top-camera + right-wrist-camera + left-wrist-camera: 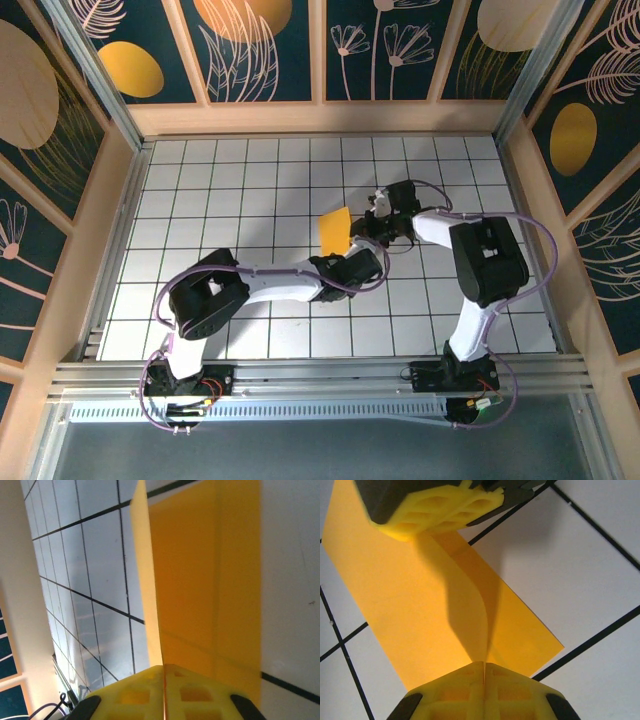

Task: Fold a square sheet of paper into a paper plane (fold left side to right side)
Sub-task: Fold the triangle a second time at the center of the table.

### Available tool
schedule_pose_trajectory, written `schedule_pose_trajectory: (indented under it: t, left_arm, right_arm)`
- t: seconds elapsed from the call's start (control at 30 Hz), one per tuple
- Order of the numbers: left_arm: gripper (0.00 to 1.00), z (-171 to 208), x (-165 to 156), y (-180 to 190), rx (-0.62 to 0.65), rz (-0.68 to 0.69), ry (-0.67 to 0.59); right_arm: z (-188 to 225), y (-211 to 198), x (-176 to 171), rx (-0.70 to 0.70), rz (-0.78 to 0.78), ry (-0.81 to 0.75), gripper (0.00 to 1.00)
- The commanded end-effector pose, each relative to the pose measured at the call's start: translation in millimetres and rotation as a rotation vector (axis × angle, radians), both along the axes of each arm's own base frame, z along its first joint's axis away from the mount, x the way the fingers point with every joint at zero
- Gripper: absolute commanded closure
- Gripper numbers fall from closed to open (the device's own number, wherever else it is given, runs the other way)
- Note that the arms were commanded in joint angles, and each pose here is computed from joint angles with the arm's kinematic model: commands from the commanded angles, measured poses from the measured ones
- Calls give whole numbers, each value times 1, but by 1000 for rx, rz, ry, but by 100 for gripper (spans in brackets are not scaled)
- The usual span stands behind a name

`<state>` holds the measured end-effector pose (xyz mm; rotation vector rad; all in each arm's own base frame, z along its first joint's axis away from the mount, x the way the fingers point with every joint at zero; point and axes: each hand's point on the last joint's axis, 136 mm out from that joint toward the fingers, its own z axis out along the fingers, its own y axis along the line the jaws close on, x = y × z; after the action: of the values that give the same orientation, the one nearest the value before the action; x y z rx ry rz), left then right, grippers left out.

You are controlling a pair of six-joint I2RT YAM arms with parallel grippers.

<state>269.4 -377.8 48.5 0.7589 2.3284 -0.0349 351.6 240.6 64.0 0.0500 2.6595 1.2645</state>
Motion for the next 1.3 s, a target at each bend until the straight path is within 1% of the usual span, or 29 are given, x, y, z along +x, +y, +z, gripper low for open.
schedule_pose_trajectory:
  t: [0.0, 0.07, 0.17, 0.23, 0.33, 0.37, 0.4, 0.5, 0.57, 0.6, 0.83, 1.17, 1.27]
  left_arm:
    - [100, 18, 1, -4, -130, 3, 56]
    - [100, 21, 2, -5, -212, -2, 118]
    - [100, 25, 2, -6, -343, -13, 224]
    - [100, 26, 2, -7, -422, -23, 286]
    - [100, 25, 2, -7, -537, -27, 389]
    - [100, 25, 3, -6, -572, -25, 420]
    - [100, 23, 4, -5, -608, -21, 451]
    - [100, 18, 7, 0, -682, -3, 522]
    - [100, 14, 10, 4, -700, 21, 545]
    - [100, 14, 11, 5, -706, 25, 551]
    - [100, 2, 11, 15, -738, 64, 595]
    - [100, -2, 15, 19, -735, 84, 597]
    - [98, -4, 16, 21, -730, 91, 598]
  right_arm:
    - [29, -15, 10, -21, -24, -120, 81]
    - [34, -28, 12, -44, -50, -147, 74]
    - [36, -47, 9, -78, -80, -174, 67]
    - [37, -57, 4, -96, -90, -189, 65]
    - [33, -63, -8, -113, -77, -193, 65]
    - [31, -62, -14, -109, -66, -188, 66]
    - [30, -61, -19, -98, -55, -182, 69]
    - [20, -51, -39, -66, -11, -152, 85]
    - [11, -43, -52, -60, 20, -122, 97]
    - [7, -39, -57, -57, 34, -110, 100]
    - [-18, -14, -81, -54, 99, -34, 100]
    - [-45, -14, -90, -120, 111, 37, 100]
    - [-50, -17, -92, -142, 112, 50, 100]
